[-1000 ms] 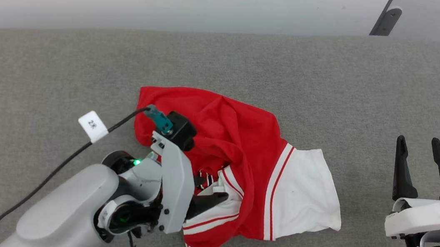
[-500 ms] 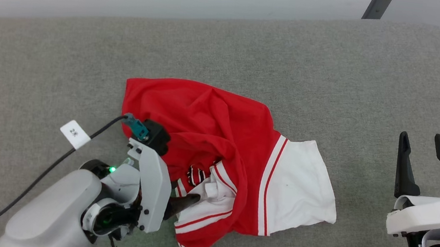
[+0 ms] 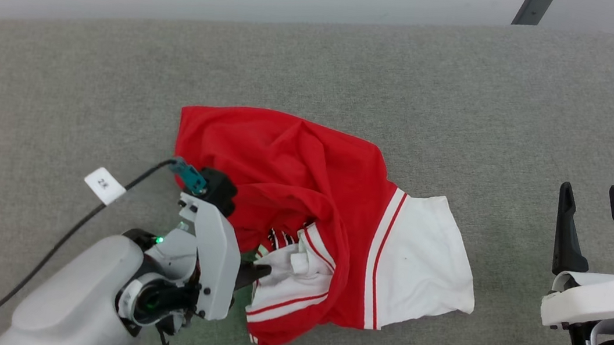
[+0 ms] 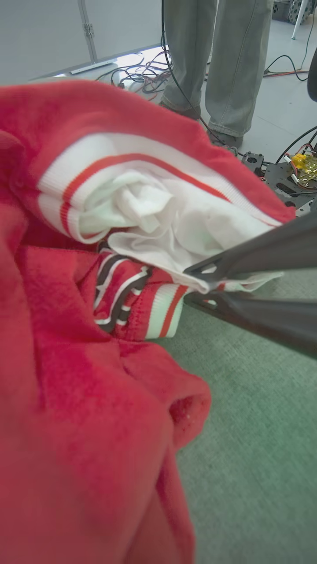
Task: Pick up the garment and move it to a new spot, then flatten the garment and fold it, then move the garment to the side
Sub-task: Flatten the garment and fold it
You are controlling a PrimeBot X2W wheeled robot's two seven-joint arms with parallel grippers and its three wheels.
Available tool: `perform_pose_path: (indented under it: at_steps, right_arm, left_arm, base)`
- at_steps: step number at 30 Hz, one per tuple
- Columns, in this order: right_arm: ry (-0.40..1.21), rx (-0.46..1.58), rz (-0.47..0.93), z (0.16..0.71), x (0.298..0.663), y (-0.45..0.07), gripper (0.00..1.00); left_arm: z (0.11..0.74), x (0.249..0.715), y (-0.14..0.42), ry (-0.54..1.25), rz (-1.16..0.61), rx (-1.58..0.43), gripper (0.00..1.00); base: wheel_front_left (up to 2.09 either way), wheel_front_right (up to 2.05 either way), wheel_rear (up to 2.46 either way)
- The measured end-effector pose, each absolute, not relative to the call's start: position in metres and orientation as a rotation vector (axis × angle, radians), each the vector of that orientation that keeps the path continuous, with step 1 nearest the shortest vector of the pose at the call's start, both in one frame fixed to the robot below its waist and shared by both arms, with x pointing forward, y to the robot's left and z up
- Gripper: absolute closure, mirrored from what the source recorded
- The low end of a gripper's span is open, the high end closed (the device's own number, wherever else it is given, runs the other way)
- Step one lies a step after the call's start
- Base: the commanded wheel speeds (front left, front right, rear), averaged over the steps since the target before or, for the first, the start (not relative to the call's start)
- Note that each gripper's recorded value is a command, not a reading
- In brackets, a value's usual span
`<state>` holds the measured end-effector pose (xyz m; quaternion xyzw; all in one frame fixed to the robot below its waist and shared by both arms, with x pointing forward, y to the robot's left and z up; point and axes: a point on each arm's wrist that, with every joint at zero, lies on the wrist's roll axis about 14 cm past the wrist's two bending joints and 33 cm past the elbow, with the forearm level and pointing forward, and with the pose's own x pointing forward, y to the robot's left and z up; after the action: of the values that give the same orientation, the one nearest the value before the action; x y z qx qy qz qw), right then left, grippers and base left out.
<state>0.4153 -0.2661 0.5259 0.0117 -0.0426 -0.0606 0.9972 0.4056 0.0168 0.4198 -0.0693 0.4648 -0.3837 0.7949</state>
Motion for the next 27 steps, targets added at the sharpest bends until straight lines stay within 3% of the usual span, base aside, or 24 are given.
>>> perform_pose_path:
  at_steps: [12,20,25,27]
  right_arm:
    - [-0.092,0.025,-0.107,0.529,0.42,-0.262,0.0]
    - [-0.097,0.026,-0.09,0.532,0.426,-0.257,0.0]
    - [-0.091,0.028,-0.069,0.531,0.431,-0.249,0.0]
    - [-0.092,0.029,-0.058,0.532,0.433,-0.246,0.0]
  left_arm:
    - [0.453,0.428,0.039,0.897,-0.735,-0.238,1.0]
    - [0.479,0.445,0.082,0.79,-0.599,-0.337,1.0]
    - [0.466,0.438,0.107,0.81,-0.528,-0.325,1.0]
    - [0.458,0.432,0.109,0.831,-0.52,-0.313,0.87]
  base:
    - [0.0,0.0,0.0]
    - [0.0,0.0,0.0]
    - [0.0,0.0,0.0]
    - [0.0,0.0,0.0]
